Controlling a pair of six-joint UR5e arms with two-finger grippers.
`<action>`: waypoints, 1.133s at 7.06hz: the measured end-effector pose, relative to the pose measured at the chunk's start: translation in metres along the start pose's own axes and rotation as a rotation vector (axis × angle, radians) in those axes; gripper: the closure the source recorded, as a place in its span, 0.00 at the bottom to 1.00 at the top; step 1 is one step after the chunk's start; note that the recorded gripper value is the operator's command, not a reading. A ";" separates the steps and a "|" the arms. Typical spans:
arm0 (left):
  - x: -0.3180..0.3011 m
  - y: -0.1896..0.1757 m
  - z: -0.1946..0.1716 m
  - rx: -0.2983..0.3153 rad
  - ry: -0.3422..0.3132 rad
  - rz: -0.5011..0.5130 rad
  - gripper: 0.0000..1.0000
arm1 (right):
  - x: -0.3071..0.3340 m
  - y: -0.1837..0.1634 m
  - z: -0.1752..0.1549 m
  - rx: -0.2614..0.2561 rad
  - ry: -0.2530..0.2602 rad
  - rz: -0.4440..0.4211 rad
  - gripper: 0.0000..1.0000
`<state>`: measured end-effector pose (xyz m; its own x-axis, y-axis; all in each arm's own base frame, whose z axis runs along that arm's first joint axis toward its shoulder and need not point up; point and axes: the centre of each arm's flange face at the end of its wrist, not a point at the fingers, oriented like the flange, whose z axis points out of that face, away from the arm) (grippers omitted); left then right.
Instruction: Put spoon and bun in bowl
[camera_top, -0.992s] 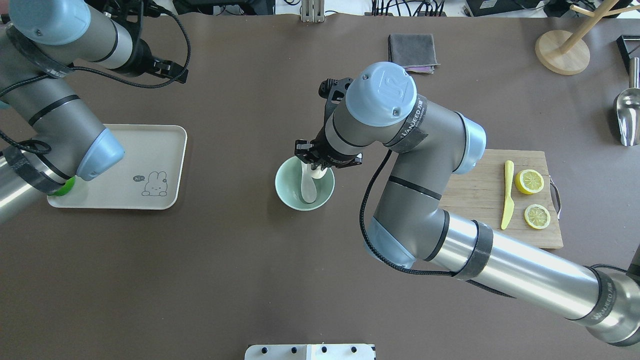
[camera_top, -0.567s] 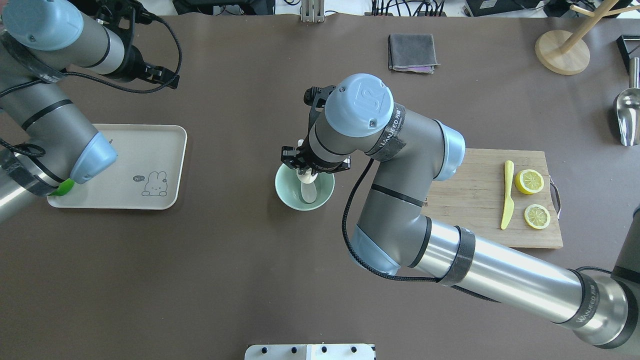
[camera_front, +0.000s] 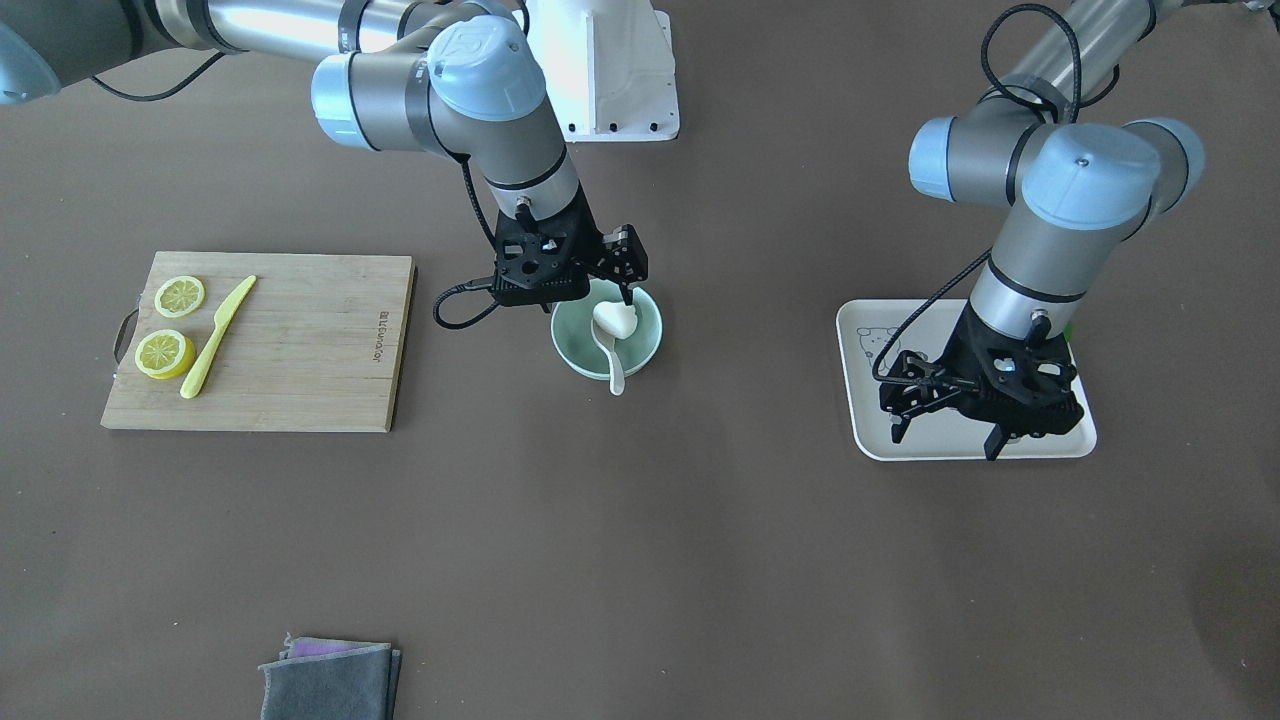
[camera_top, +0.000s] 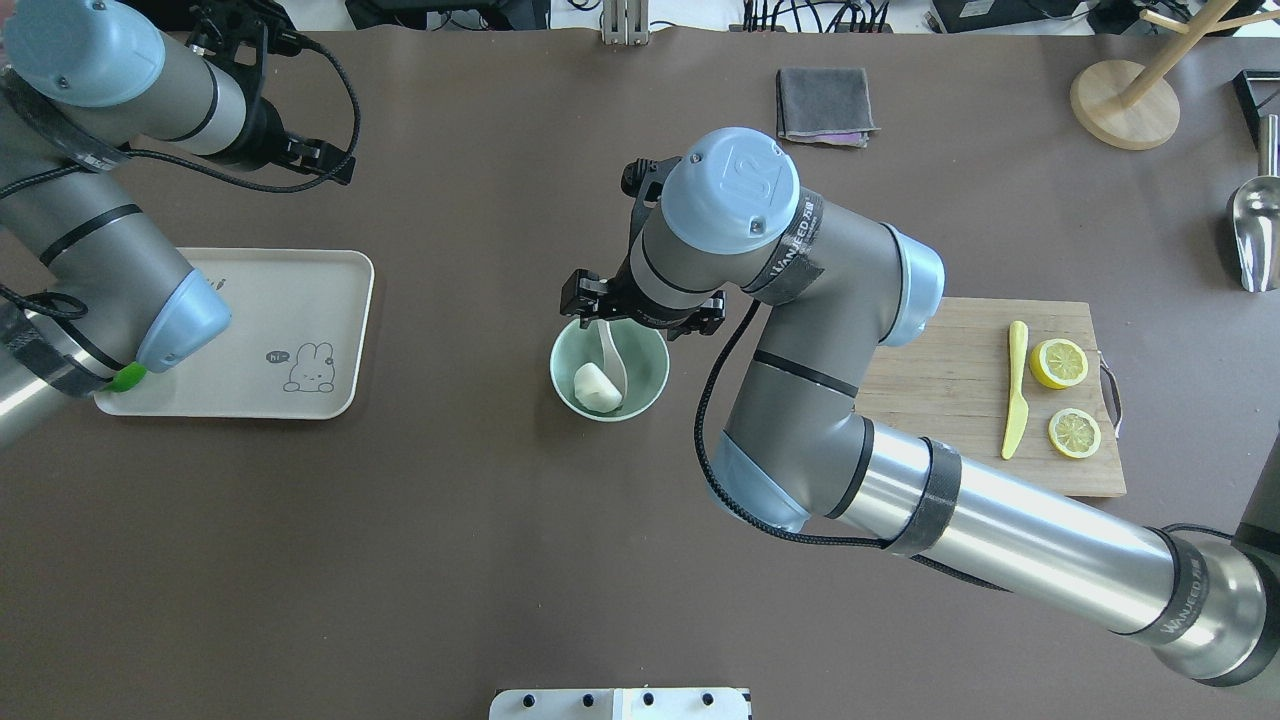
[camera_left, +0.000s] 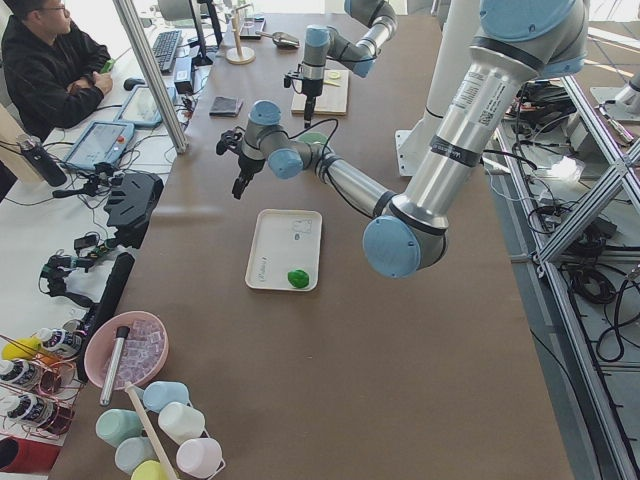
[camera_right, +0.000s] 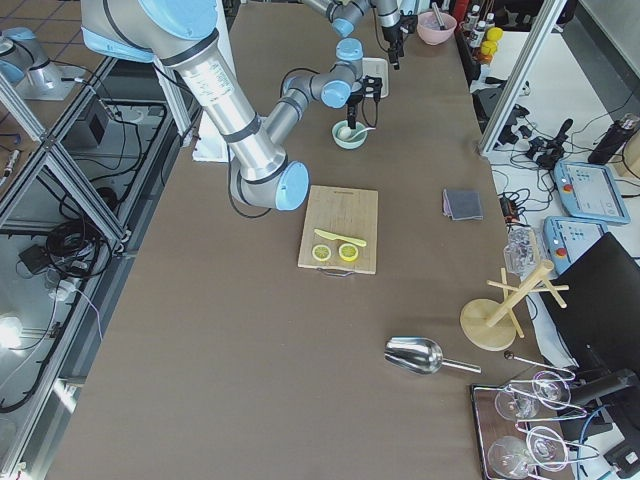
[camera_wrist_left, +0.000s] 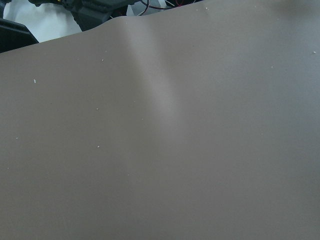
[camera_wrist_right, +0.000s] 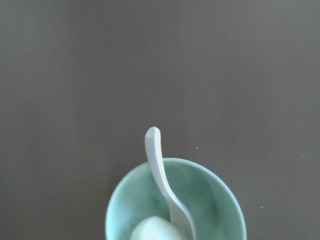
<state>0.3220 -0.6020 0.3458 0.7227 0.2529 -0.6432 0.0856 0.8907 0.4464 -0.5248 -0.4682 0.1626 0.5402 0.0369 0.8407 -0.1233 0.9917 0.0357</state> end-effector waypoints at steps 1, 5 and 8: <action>-0.004 0.004 0.000 -0.003 -0.004 0.004 0.02 | 0.038 -0.013 -0.019 -0.007 0.020 -0.067 0.00; -0.120 0.015 -0.015 -0.067 -0.108 0.192 0.02 | 0.274 -0.081 -0.091 -0.009 0.151 -0.222 0.00; -0.245 0.023 -0.076 -0.098 -0.046 0.094 0.02 | 0.448 -0.138 -0.137 -0.043 0.244 -0.227 0.00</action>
<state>0.0944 -0.6150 0.4662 0.7554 0.3214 -0.5709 -0.0500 0.8972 0.4389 -0.1516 -0.5720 0.4601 0.7335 -0.1623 0.6600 0.0556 0.9822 0.1797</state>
